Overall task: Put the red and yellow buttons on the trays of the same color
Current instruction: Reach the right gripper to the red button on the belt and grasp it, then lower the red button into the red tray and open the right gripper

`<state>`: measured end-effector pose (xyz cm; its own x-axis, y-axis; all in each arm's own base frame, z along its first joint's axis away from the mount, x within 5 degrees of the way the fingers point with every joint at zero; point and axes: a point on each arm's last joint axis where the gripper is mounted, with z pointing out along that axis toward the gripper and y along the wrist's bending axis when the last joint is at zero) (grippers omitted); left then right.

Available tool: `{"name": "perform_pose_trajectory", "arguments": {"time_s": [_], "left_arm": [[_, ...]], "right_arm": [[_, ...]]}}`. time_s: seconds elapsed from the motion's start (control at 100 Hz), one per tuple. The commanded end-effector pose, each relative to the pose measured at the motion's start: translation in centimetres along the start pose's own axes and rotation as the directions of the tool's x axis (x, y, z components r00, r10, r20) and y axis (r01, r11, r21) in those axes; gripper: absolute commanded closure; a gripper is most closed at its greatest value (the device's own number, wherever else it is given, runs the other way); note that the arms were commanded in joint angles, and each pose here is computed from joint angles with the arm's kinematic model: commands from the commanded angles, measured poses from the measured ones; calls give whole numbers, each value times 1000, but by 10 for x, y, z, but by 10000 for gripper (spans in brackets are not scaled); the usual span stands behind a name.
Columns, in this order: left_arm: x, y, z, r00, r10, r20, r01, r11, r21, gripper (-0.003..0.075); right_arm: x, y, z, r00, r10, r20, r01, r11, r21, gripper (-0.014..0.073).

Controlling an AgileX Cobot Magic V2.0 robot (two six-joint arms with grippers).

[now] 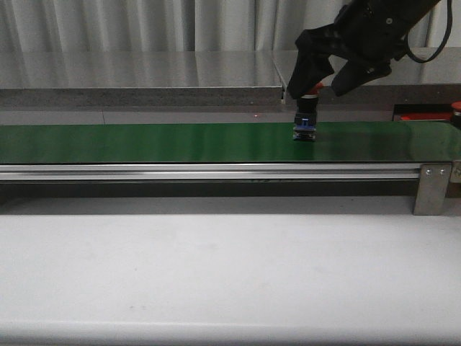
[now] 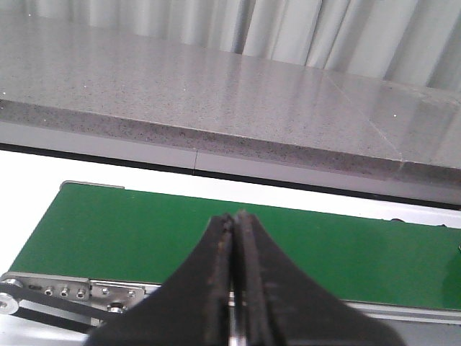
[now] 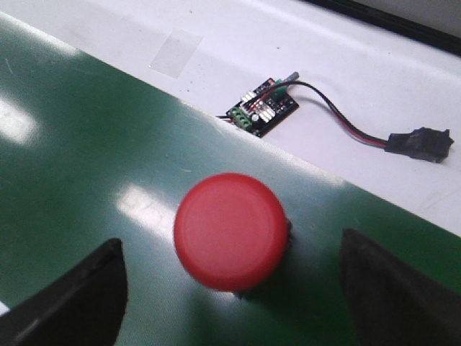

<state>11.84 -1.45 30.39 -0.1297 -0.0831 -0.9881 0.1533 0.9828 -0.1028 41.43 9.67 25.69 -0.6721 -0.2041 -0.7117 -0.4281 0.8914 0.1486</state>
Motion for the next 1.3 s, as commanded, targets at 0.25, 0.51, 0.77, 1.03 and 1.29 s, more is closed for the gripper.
{"name": "perform_pose_trajectory", "arguments": {"time_s": [0.25,0.51,0.77,1.03,1.29], "left_arm": [[-10,0,-1,999,-16,39,16,1000,-11,739],[-10,0,-1,999,-16,39,16,1000,-11,739],[-10,0,-1,999,-16,39,16,1000,-11,739],[-10,0,-1,999,-16,39,16,1000,-11,739],[-10,0,-1,999,-16,39,16,1000,-11,739]], "right_arm": [[-21,-5,-6,992,2,122,-7,999,46,351],[-31,-19,-29,986,12,164,-24,997,72,505],[-47,-93,-98,964,93,251,-139,975,172,505],[-42,-179,-162,905,161,393,-299,898,323,505],[-26,-235,-156,888,207,410,-370,852,371,505]]}}
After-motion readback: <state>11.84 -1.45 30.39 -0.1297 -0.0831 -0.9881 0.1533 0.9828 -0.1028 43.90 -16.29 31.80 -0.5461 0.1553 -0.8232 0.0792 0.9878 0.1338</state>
